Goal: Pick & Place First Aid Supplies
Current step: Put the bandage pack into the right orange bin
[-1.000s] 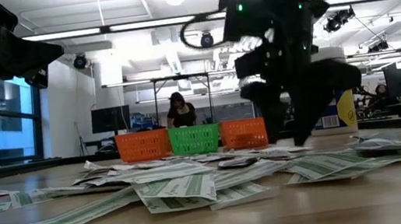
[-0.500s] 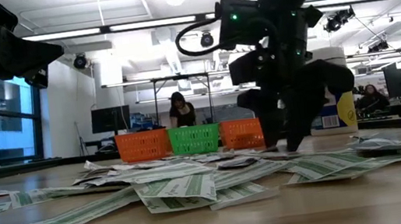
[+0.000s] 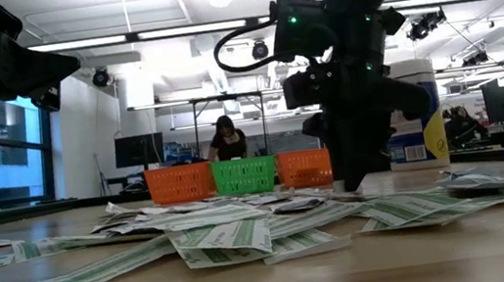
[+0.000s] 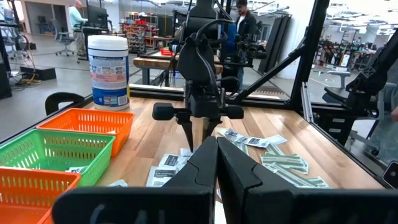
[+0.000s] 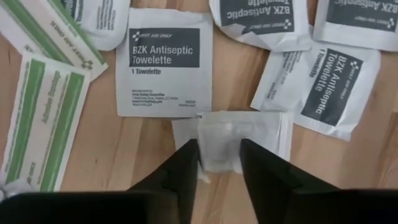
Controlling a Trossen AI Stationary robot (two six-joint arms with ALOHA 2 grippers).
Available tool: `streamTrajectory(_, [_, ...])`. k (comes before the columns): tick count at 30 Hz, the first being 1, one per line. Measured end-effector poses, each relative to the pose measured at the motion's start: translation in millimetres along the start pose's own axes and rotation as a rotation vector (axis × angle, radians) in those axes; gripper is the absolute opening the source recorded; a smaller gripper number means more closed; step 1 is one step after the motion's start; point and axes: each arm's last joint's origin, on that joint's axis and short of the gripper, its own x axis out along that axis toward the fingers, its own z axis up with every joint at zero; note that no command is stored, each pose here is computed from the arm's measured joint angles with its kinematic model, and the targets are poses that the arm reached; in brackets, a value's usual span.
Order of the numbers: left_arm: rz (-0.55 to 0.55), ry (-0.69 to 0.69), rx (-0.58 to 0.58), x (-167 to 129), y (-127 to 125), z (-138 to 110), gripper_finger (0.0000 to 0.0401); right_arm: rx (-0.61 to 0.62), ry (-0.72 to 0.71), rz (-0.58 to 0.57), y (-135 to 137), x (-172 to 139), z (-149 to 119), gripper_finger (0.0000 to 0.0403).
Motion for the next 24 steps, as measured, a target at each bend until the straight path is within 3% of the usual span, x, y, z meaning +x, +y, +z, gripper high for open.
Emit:
streamTrajectory(7, [0.0, 0.0, 0.0, 0.0, 0.0, 0.0, 0.0001, 0.06, -0.002, 0.011, 0.6, -1.4, -0.6, 0.001])
streamTrajectory(15, [0.0, 0.0, 0.0, 0.0, 0.0, 0.0, 0.0001, 0.119, -0.026, 0.0, 1.7, -14.0, -0.9, 0.0004])
streamTrajectory(18, [0.0, 0.0, 0.0, 0.0, 0.0, 0.0, 0.0001, 0.154, -0.022, -0.046, 3.0, -28.8, -5.1, 0.0003])
streamTrajectory(24, [0.0, 0.0, 0.0, 0.0, 0.0, 0.0, 0.0001, 0.192, -0.172, -0.125, -2.0, -74.1, -3.4, 0.0002])
